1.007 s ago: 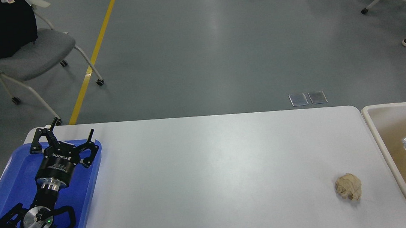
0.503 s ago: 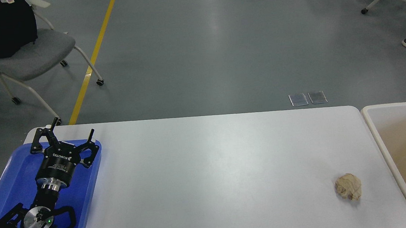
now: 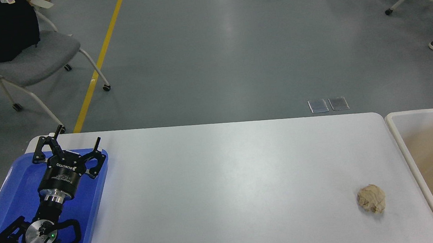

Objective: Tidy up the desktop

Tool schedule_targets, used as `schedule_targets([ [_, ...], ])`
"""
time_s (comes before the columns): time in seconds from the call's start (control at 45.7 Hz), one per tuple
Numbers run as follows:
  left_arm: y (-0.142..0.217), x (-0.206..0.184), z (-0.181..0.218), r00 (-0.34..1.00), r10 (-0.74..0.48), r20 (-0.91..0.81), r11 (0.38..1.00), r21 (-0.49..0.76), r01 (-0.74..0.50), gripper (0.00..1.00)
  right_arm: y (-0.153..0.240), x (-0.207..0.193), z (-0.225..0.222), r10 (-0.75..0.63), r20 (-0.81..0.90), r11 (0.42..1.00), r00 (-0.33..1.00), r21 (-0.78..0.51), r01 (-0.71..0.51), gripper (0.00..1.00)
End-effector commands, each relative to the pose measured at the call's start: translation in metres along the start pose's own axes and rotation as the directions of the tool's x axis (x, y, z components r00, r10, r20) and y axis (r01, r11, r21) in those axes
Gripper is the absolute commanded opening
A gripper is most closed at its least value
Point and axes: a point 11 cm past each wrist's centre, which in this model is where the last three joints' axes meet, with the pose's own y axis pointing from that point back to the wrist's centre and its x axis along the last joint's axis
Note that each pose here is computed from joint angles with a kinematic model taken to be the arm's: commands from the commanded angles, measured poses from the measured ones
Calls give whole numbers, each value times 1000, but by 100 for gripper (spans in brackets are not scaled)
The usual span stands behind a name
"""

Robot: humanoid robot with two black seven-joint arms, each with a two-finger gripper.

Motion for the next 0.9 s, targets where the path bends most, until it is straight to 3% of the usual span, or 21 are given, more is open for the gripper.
schedule_targets([
  [0.0, 0, 0, 0, 1000, 0, 0, 1000, 0, 0, 99, 28, 39, -74, -54, -98, 988, 994, 139, 67, 98],
  [0.241, -1, 0, 0, 1000, -1, 1, 1000, 2, 1, 99, 80, 39, -136, -69, -324, 957, 944, 245, 154, 98],
  [0.503, -1, -1, -1, 1000, -3, -1, 1000, 4, 3, 99, 134, 4, -174, -139, -470, 905, 872, 296, 304, 98],
  [0.722, -1, -1, -1, 1000, -2, -1, 1000, 4, 2, 99, 169, -3, -216, -11, -634, 898, 773, 334, 287, 98],
  [0.875, -1, -1, -1, 1000, -3, -1, 1000, 4, 3, 99, 201, -18, -231, 23, -713, 862, 701, 369, 347, 98],
])
